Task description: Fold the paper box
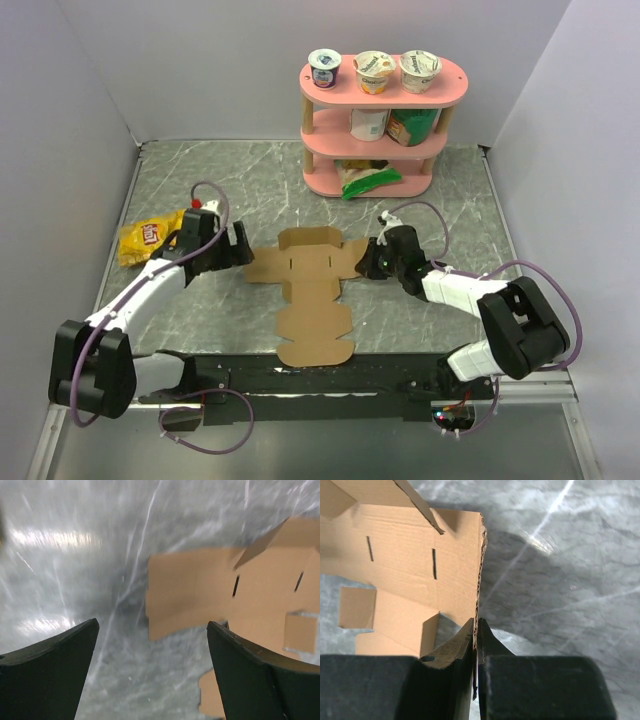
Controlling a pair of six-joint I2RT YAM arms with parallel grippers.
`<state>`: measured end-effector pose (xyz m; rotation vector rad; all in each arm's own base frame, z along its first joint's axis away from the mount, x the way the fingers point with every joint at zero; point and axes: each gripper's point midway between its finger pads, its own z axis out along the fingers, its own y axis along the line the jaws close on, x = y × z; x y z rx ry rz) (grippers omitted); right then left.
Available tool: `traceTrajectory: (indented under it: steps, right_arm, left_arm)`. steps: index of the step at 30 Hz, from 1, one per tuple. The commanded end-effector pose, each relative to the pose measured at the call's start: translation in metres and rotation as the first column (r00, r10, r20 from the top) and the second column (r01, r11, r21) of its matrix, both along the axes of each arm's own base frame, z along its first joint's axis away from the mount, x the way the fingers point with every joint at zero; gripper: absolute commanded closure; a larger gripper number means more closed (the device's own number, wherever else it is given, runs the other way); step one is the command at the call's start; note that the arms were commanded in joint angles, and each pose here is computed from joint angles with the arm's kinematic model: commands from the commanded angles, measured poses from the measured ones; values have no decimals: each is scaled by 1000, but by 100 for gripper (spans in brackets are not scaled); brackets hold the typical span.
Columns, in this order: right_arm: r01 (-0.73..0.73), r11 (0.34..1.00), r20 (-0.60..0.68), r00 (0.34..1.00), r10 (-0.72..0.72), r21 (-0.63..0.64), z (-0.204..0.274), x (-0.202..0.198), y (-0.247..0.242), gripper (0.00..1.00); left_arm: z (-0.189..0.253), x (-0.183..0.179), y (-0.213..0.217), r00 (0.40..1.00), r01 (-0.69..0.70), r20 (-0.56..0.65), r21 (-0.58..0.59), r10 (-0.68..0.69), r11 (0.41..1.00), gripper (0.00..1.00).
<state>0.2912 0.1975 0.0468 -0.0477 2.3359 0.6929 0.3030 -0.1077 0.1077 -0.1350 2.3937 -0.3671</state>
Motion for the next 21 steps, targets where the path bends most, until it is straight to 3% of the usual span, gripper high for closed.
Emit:
traceTrajectory:
  steps: [1, 3, 9, 18, 21]
  right_arm:
    - [-23, 999, 78, 997, 19, 45, 17, 9, 8, 89]
    - [-30, 998, 77, 997, 26, 48, 16, 9, 9, 89]
    - [-41, 997, 70, 997, 36, 63, 13, 7, 12, 89]
    - [-63, 995, 65, 996, 58, 81, 11, 8, 18, 88]
    - [-63, 995, 58, 997, 58, 79, 9, 8, 19, 88]
  left_arm:
    - [-1, 0, -12, 1000, -24, -12, -228, 22, 973, 4]
    - [-17, -6, -10, 996, -54, -78, -305, 31, 951, 4]
    - [-28, -2, -16, 996, -69, -73, -422, 42, 904, 3]
    - [-45, 14, -31, 998, -24, -65, -461, -7, 887, 34]
    - [-48, 17, -38, 998, -4, -66, -402, -25, 916, 52]
